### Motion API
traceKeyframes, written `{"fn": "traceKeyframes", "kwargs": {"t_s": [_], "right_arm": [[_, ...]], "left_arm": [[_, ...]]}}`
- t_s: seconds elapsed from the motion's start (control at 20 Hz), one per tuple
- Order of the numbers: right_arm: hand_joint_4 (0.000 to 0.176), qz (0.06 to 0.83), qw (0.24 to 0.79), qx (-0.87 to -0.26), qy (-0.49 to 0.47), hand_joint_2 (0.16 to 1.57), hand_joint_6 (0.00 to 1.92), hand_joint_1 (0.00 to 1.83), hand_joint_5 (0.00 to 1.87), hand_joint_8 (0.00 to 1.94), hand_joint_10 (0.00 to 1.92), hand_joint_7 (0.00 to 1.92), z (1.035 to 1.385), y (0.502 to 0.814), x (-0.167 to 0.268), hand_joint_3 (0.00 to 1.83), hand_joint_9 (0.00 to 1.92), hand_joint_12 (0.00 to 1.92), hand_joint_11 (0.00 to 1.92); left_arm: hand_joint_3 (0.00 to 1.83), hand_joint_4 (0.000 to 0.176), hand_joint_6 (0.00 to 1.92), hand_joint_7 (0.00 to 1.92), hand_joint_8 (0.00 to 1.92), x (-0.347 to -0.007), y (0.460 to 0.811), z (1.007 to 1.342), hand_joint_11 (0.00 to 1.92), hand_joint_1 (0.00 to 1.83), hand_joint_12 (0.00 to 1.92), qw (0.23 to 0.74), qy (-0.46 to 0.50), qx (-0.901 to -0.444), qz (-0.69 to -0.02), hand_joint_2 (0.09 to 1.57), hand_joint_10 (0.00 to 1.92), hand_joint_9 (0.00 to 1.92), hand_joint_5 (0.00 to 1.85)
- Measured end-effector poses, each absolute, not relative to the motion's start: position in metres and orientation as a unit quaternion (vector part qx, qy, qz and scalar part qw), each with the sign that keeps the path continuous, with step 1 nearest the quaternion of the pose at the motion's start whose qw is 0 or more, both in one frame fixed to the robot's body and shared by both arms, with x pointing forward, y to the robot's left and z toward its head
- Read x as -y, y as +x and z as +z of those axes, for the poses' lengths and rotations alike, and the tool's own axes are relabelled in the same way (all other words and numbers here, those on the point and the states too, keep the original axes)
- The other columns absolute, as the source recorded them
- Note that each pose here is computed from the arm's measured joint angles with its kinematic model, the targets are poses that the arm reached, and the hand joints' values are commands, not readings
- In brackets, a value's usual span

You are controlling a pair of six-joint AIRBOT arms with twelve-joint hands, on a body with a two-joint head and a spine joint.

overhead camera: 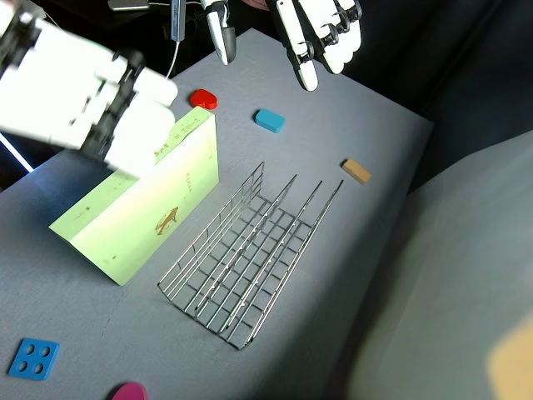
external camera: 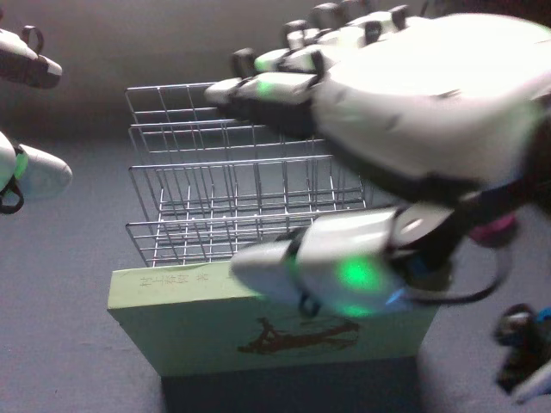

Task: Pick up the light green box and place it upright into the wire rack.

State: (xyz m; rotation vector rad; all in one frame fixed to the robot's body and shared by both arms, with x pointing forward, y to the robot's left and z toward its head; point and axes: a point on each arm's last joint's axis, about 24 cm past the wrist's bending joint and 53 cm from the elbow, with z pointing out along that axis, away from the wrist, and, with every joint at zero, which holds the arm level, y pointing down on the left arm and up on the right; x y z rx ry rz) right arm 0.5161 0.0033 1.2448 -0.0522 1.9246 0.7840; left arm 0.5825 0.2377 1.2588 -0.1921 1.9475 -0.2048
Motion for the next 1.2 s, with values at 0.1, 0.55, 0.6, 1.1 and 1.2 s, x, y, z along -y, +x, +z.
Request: {"fn": "traceKeyframes", "kwargs": {"t_s": [0.1,0.55,0.6,1.1,1.2], "right_arm": [[0.133,0.328,0.486,-0.810,-0.017,1.00,0.00,0.59,0.11,0.00,0.00,0.09,1.234,0.514,-0.015,0.00,0.03,0.40,0.00],[0.134,0.323,0.436,-0.837,0.067,0.99,0.00,0.75,0.13,0.00,0.00,0.07,1.200,0.537,-0.034,0.00,0.00,0.28,0.00],[0.133,0.323,0.426,-0.842,0.073,0.99,0.00,0.75,0.14,0.00,0.00,0.07,1.196,0.539,-0.036,0.00,0.00,0.26,0.00],[0.134,0.302,0.379,-0.873,0.061,0.99,0.00,0.76,0.13,0.00,0.00,0.03,1.165,0.544,-0.048,0.00,0.00,0.25,0.00],[0.134,0.299,0.373,-0.877,0.054,0.99,0.00,0.76,0.13,0.00,0.00,0.03,1.161,0.541,-0.050,0.00,0.00,0.22,0.00]], "left_arm": [[0.00,0.093,0.00,0.16,0.00,-0.241,0.584,1.259,0.00,0.31,0.45,0.554,-0.082,-0.824,-0.084,1.16,0.00,0.14,0.27],[0.00,0.095,0.00,0.16,0.00,-0.259,0.588,1.257,0.00,0.29,0.46,0.558,-0.085,-0.824,-0.057,1.17,0.00,0.14,0.25],[0.00,0.095,0.00,0.16,0.00,-0.265,0.588,1.254,0.00,0.29,0.45,0.556,-0.091,-0.825,-0.055,1.17,0.00,0.14,0.25],[0.00,0.094,0.00,0.17,0.00,-0.276,0.588,1.255,0.00,0.28,0.45,0.561,-0.097,-0.821,-0.046,1.18,0.00,0.15,0.26],[0.00,0.094,0.00,0.17,0.00,-0.275,0.588,1.255,0.00,0.28,0.45,0.560,-0.098,-0.821,-0.047,1.18,0.00,0.15,0.26]]}}
